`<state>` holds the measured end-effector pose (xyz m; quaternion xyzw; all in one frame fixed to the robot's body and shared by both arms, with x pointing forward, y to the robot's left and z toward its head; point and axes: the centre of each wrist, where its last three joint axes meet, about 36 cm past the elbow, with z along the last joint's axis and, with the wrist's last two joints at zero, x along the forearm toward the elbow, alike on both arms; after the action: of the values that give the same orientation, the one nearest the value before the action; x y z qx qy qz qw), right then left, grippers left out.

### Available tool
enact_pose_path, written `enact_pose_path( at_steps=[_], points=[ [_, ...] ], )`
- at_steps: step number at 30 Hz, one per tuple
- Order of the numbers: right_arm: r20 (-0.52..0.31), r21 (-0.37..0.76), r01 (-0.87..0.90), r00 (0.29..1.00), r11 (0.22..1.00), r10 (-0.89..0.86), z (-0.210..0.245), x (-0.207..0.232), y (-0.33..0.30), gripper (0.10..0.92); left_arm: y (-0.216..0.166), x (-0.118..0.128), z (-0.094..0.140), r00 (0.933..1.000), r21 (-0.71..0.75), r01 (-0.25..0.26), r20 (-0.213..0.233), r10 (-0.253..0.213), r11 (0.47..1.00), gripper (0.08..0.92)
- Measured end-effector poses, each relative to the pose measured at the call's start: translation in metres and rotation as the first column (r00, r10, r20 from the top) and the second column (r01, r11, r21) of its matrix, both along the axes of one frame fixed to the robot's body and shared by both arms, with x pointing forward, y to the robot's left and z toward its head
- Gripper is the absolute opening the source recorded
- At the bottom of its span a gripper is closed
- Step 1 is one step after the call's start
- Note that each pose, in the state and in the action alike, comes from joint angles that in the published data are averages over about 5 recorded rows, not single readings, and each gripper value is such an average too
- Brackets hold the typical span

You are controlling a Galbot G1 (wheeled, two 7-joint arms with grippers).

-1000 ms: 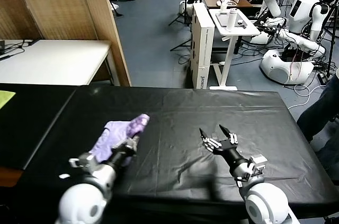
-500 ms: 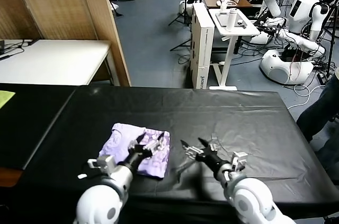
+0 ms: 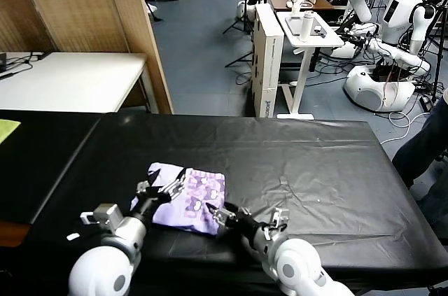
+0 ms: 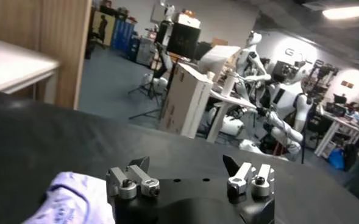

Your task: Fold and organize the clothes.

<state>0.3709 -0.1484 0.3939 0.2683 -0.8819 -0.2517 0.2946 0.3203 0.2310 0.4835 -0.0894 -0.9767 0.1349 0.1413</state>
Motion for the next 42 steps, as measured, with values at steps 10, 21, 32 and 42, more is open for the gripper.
enact_pose_path(
  at_steps=[10,21,32,42],
  points=[
    [0.021,-0.054,0.019,1.0,0.998,-0.018,-0.008,0.0,-0.002,0.181,0.006,-0.005,0.007,0.9998,0.01,-0.011,0.015,0.011,1.0,0.907],
    [0.139,-0.235,0.078,0.989,0.969,-0.046,0.009,0.02,-0.058,0.139,0.009,-0.005,0.01,0.9997,0.005,-0.011,0.022,0.011,1.0,0.907],
    [0.199,-0.288,0.113,0.978,0.951,-0.056,0.037,0.015,-0.098,0.559,0.011,-0.005,0.003,0.995,-0.006,-0.048,0.088,0.048,0.999,0.907],
    [0.406,-0.361,0.187,0.913,0.913,-0.026,0.048,-0.003,-0.102,0.905,0.019,-0.008,-0.018,0.9834,0.023,-0.082,0.164,0.078,0.996,0.907]
  ],
)
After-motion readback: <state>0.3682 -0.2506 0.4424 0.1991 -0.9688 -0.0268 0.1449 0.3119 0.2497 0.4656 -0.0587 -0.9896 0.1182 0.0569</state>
